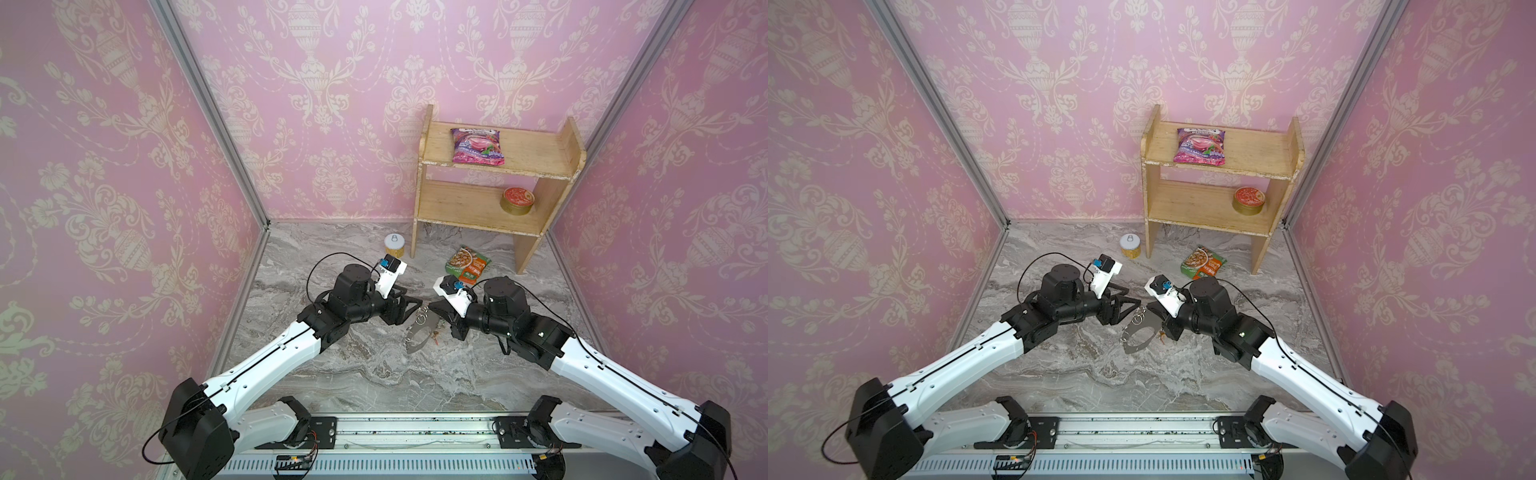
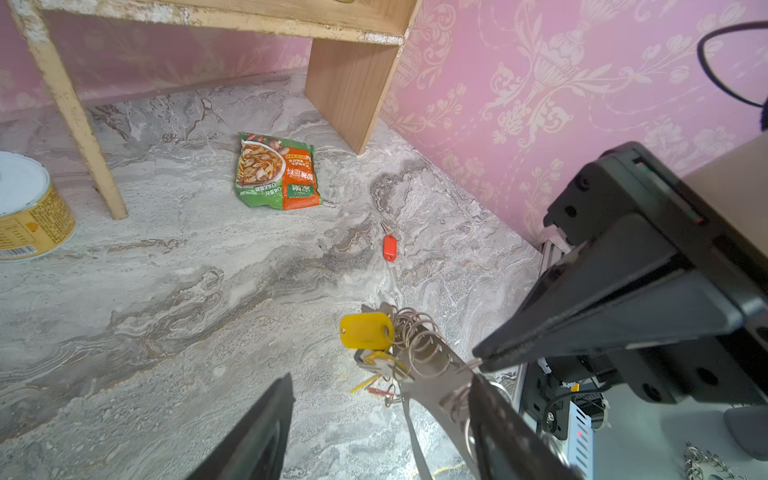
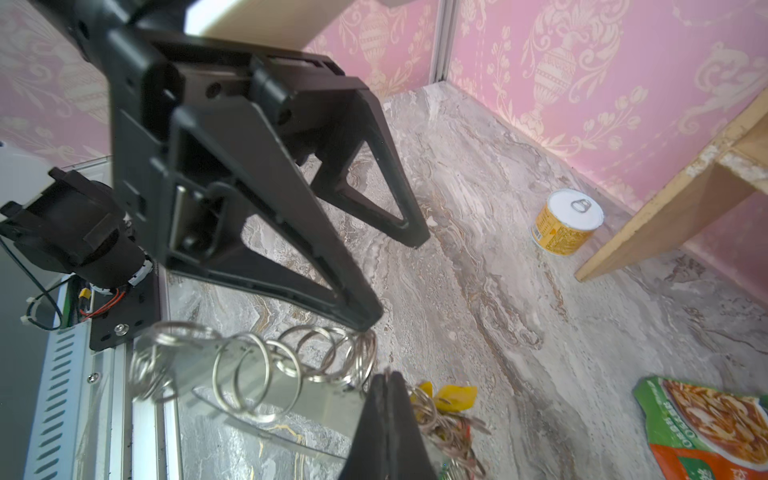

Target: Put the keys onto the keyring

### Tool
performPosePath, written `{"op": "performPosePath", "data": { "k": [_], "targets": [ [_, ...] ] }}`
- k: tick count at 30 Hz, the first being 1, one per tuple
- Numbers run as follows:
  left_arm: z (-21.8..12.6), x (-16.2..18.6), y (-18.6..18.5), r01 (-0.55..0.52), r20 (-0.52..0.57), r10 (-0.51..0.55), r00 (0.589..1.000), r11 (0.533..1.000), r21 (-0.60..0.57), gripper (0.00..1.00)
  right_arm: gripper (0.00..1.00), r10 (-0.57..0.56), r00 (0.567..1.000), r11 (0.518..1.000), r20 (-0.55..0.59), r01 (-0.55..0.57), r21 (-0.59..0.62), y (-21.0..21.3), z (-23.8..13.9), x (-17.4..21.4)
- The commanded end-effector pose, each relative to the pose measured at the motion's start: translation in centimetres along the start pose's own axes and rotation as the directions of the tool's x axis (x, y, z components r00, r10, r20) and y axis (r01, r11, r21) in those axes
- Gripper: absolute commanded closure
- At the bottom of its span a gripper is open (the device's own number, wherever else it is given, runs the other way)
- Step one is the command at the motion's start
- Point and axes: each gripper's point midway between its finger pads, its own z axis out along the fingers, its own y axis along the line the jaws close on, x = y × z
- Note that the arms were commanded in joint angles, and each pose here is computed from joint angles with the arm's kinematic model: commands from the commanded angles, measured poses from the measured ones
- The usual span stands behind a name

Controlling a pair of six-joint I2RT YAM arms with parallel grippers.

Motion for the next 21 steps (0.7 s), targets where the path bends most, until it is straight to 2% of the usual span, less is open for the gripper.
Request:
{"op": "performPosePath", "data": {
  "k": [1, 5, 9, 11, 14, 21],
  "targets": [
    [-0.3, -2.2, -2.1, -0.042, 0.046, 0.038, 0.998, 0.996, 0.076, 0.31, 1.00, -0.035, 0.988, 0.998, 0.148, 0.043, -0.052, 0.8, -1.1, -3.2],
    [-0.8, -2.8, -3.0, -0.061, 0.056, 0.055, 0.997, 0.993, 0.105, 0.30, 1.00, -0.018, 0.989, 0.999, 0.148, 0.022, -0.026, 0.2, -1.3, -3.2],
    [-2.3, -4.0, -2.5, -0.121, 0.052, 0.120, 0.991, 0.993, 0.013, 0.30, 1.00, 0.010, 0.995, 1.000, 0.101, -0.008, -0.020, -0.2, -1.2, -3.1],
    [-2.8, -4.3, -3.0, -0.135, 0.057, 0.134, 0.989, 0.991, 0.022, 0.29, 1.00, 0.011, 0.997, 0.999, 0.081, -0.007, -0.049, 0.2, -1.1, -3.0],
    [-2.5, -3.4, -3.7, -0.105, 0.015, 0.104, 0.994, 0.991, 0.082, 0.29, 1.00, -0.006, 0.997, 0.998, 0.076, 0.011, -0.057, 0.4, -1.2, -3.0],
    [-1.3, -1.6, -4.1, -0.011, -0.085, 0.022, 0.996, 0.992, 0.128, 0.30, 1.00, 0.011, 1.000, 0.998, 0.006, -0.011, 0.061, -1.9, -0.7, -2.5]
  ]
}}
